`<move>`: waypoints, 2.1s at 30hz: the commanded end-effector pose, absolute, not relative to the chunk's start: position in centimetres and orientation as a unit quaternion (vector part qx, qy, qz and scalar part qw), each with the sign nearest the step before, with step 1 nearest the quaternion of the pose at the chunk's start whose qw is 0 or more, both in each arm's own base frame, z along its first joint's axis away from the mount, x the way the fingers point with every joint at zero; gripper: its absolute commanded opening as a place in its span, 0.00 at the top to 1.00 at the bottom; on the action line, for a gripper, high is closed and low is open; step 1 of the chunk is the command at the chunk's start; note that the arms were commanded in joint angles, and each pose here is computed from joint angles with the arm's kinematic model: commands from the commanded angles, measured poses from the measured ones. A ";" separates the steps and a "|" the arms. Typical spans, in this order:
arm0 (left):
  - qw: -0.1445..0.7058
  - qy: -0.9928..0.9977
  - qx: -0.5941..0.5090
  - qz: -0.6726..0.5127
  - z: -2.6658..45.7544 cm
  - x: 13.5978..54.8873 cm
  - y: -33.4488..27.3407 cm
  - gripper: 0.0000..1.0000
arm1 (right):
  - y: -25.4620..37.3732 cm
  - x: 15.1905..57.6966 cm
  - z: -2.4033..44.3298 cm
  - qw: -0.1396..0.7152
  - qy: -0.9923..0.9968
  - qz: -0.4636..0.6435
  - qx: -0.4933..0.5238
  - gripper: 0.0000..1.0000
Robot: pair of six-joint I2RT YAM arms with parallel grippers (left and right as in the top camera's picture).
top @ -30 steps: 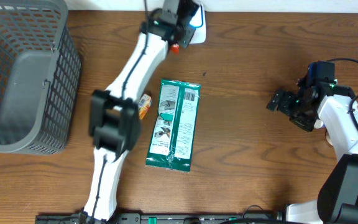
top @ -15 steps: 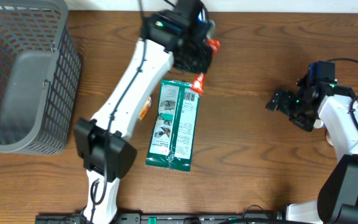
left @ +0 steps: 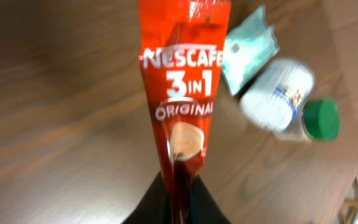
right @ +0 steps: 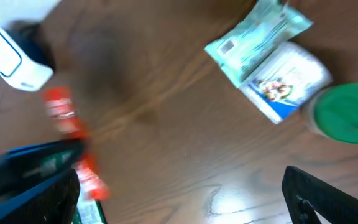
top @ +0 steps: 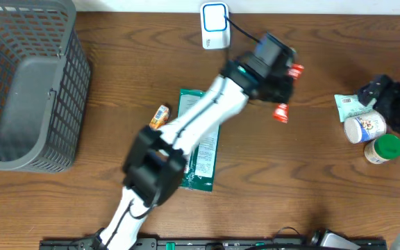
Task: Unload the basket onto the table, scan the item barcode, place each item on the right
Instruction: 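Carry the sachet right and drop it beside the jar, then swing the left gripper back to the orange tissue box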
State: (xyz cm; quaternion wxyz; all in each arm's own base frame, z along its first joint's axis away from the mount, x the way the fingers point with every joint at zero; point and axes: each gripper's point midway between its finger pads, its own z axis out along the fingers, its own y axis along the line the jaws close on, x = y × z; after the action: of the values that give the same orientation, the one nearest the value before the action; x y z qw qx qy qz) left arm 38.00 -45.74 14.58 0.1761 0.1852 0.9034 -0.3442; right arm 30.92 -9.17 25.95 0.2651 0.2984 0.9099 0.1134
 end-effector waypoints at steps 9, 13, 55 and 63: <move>0.198 0.845 0.236 -0.437 8.6 32.2 -58.2 0.22 | -8.7 30.1 26.4 0.264 0.913 0.117 0.287 0.01; 0.227 0.842 0.245 -0.423 9.5 32.9 -57.9 0.21 | -8.6 29.9 26.3 0.261 0.917 0.115 0.278 0.01; -0.020 0.998 0.056 -0.031 13.8 36.9 -10.0 0.44 | 13.0 28.3 9.2 0.151 0.966 0.195 0.072 0.01; -0.067 0.996 0.059 -0.022 9.5 34.9 -9.2 0.36 | 11.7 28.7 8.8 0.171 0.972 0.150 0.065 0.01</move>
State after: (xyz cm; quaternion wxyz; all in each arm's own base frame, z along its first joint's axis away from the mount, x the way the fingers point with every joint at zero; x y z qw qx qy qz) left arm 35.84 -9.15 10.98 -0.0464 0.0484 0.9976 -0.0161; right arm 28.45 12.60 9.07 0.1579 0.0635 0.9690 0.1789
